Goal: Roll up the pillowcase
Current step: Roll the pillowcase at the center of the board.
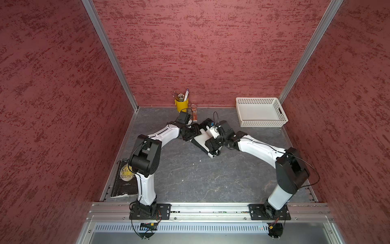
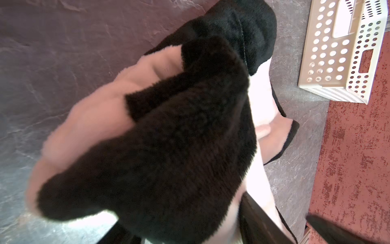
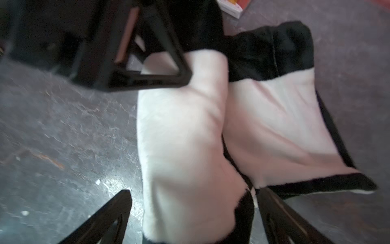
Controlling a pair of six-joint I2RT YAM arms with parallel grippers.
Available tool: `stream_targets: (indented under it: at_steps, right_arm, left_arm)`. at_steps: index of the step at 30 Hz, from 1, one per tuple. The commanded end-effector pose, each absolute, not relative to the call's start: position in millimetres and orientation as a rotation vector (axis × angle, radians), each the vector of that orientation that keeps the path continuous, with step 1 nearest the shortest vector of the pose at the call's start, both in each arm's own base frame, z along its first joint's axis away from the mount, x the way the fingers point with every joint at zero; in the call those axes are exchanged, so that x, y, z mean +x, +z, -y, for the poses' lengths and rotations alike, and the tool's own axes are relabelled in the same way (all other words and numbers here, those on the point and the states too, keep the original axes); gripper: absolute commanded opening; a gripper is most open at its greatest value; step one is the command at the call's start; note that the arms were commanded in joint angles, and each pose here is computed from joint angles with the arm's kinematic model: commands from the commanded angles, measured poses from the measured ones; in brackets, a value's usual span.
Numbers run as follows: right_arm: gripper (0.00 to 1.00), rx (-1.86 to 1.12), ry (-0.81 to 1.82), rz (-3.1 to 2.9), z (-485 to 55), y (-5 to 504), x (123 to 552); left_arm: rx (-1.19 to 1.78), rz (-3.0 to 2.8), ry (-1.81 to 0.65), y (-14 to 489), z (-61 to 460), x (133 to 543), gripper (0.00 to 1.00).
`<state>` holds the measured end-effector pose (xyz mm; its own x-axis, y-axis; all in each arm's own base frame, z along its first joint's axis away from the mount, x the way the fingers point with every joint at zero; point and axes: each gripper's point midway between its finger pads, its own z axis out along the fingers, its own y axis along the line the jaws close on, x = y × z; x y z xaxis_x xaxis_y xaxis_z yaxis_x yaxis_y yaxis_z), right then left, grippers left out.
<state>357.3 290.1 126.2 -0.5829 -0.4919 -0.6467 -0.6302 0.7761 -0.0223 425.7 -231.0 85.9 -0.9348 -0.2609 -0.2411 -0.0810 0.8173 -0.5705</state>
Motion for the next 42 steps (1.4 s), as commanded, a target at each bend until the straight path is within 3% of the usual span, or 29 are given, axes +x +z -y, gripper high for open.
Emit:
stream_targets:
  at_steps: [1, 5, 10, 13, 14, 15, 17, 20, 26, 32, 42]
  right_arm:
    - [0.99, -0.934, -0.183, -2.121, -277.5, 128.8, 368.6]
    - [0.99, -1.117, -0.296, -1.998, -311.1, 113.1, 362.6]
    - [0.94, -1.184, -0.451, -1.983, -310.7, 86.3, 373.8]
    - [0.73, -1.217, -0.508, -2.003, -304.4, 68.6, 373.5]
    - [0.63, -1.226, -0.504, -2.016, -303.2, 63.5, 371.7]
    - [0.47, -1.226, -0.489, -2.035, -302.7, 59.5, 368.9]
    - [0.28, -1.222, -0.444, -2.077, -302.3, 53.2, 362.8]
    - [0.17, -1.200, -0.313, -2.162, -303.7, 47.5, 351.9]
    - [0.13, -1.115, 0.082, -2.331, -312.4, 49.5, 332.7]
    - [0.11, -0.937, 0.506, -2.447, -308.7, 66.0, 341.5]
    - [0.25, -0.635, 1.185, -2.591, -281.3, 66.7, 389.7]
  left_arm:
    - [-0.257, -2.721, -0.811, 75.6, 232.5, 425.3, 0.68]
    - [-0.265, -2.723, -0.814, 75.0, 231.1, 425.0, 0.68]
    - [-0.273, -2.721, -0.820, 75.5, 229.4, 424.8, 0.68]
    - [-0.277, -2.719, -0.820, 76.3, 227.7, 424.5, 0.68]
    - [-0.284, -2.718, -0.820, 76.7, 226.4, 424.7, 0.68]
    - [-0.287, -2.716, -0.825, 77.4, 225.4, 424.7, 0.68]
    - [-0.298, -2.702, -0.839, 82.8, 222.6, 426.8, 0.68]
    - [-0.330, -2.658, -0.874, 99.5, 214.5, 432.2, 0.70]
    - [-0.412, -2.513, -0.928, 152.0, 176.4, 441.0, 0.76]
    - [-0.451, -2.455, -0.845, 169.3, 135.4, 430.3, 0.78]
    - [-0.298, -2.552, -0.905, 137.5, 199.2, 426.7, 0.77]
